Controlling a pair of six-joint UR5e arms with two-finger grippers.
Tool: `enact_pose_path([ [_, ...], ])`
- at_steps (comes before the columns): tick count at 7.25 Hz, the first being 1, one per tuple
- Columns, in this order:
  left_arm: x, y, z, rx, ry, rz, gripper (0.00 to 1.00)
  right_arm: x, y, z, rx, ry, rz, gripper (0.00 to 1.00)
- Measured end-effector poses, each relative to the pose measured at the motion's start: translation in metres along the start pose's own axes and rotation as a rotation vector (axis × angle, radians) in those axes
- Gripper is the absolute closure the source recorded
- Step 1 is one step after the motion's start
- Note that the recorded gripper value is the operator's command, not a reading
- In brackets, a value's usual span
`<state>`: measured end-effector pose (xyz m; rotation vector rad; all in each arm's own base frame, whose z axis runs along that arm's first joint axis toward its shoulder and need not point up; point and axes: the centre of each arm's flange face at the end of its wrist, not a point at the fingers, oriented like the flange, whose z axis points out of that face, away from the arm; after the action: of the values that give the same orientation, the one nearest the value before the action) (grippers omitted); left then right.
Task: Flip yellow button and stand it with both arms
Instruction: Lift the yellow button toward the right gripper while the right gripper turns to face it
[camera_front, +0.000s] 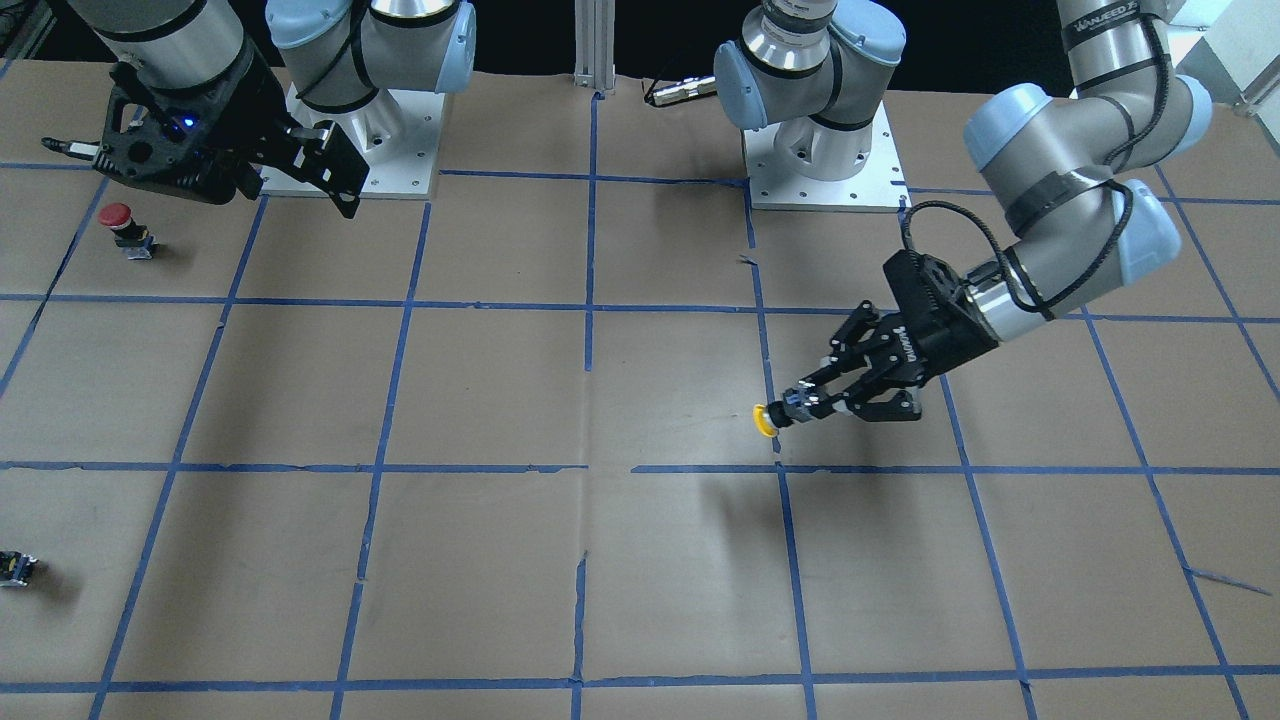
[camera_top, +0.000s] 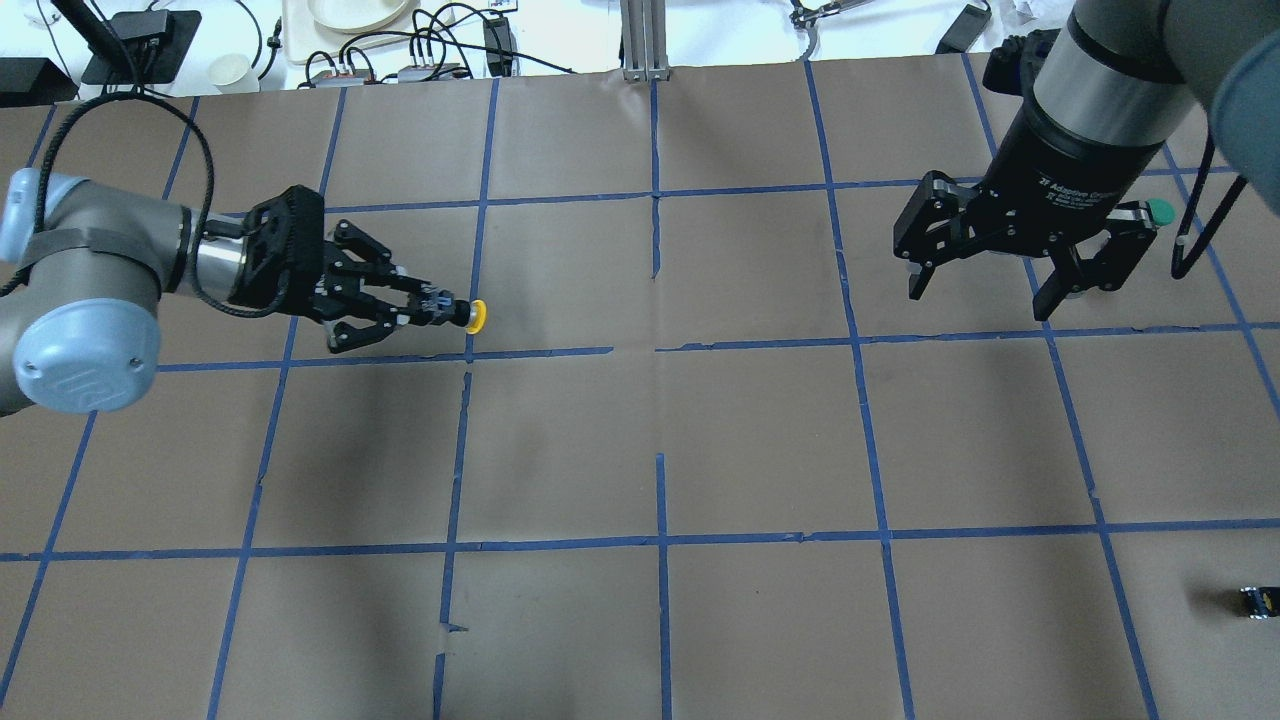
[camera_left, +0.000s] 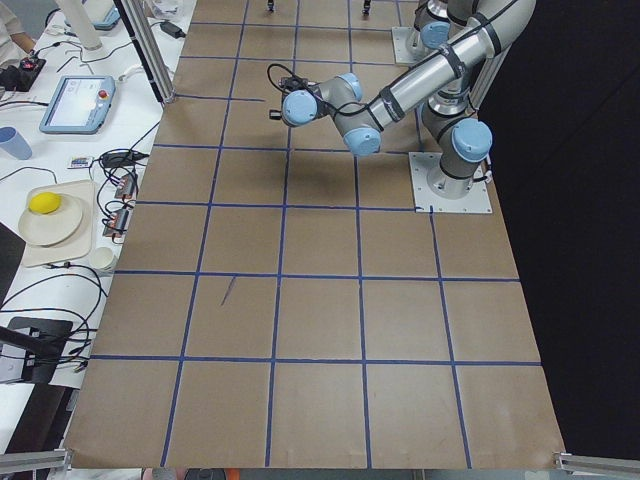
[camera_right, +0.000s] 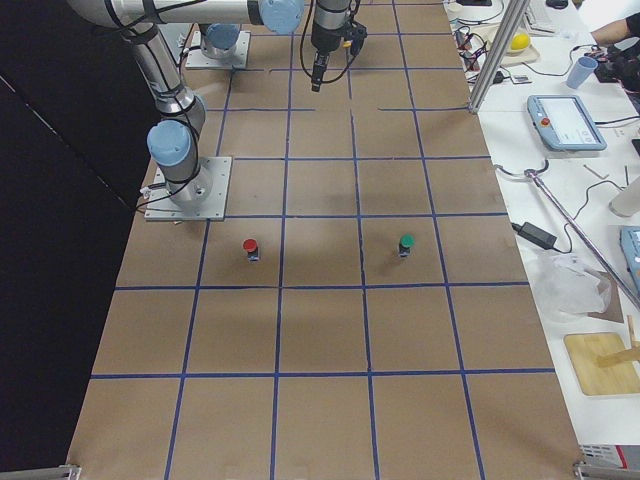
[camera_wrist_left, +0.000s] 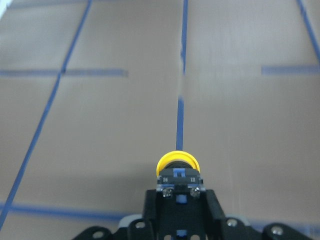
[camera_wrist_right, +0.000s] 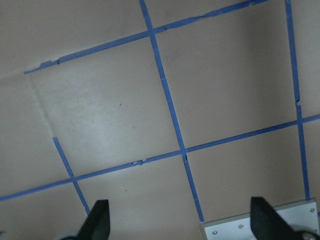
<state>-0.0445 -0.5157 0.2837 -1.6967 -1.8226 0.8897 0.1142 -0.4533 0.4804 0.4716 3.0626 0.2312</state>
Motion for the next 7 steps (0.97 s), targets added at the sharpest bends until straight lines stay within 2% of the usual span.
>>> enact_pose_path([
  [1, 0.001, -0.028, 0.025, 0.145, 0.011, -0.032, 0.99, -0.001, -0.005, 0.003, -0.014, -0.016, 0.142, 0.00],
  [2, 0.001, -0.047, 0.042, 0.274, 0.021, -0.067, 0.99, -0.004, -0.013, 0.009, -0.051, -0.069, 0.265, 0.00],
  [5, 0.013, -0.104, 0.105, 0.641, 0.099, -0.113, 0.98, -0.009, -0.050, 0.013, -0.217, -0.388, 0.582, 0.00],
  [6, 0.020, -0.117, 0.120, 0.711, 0.124, -0.121, 0.98, -0.009, -0.056, 0.009, -0.236, -0.449, 0.638, 0.00],
  [7, 0.026, -0.130, 0.128, 0.742, 0.144, -0.112, 0.98, -0.009, -0.060, 0.006, -0.256, -0.506, 0.668, 0.00],
])
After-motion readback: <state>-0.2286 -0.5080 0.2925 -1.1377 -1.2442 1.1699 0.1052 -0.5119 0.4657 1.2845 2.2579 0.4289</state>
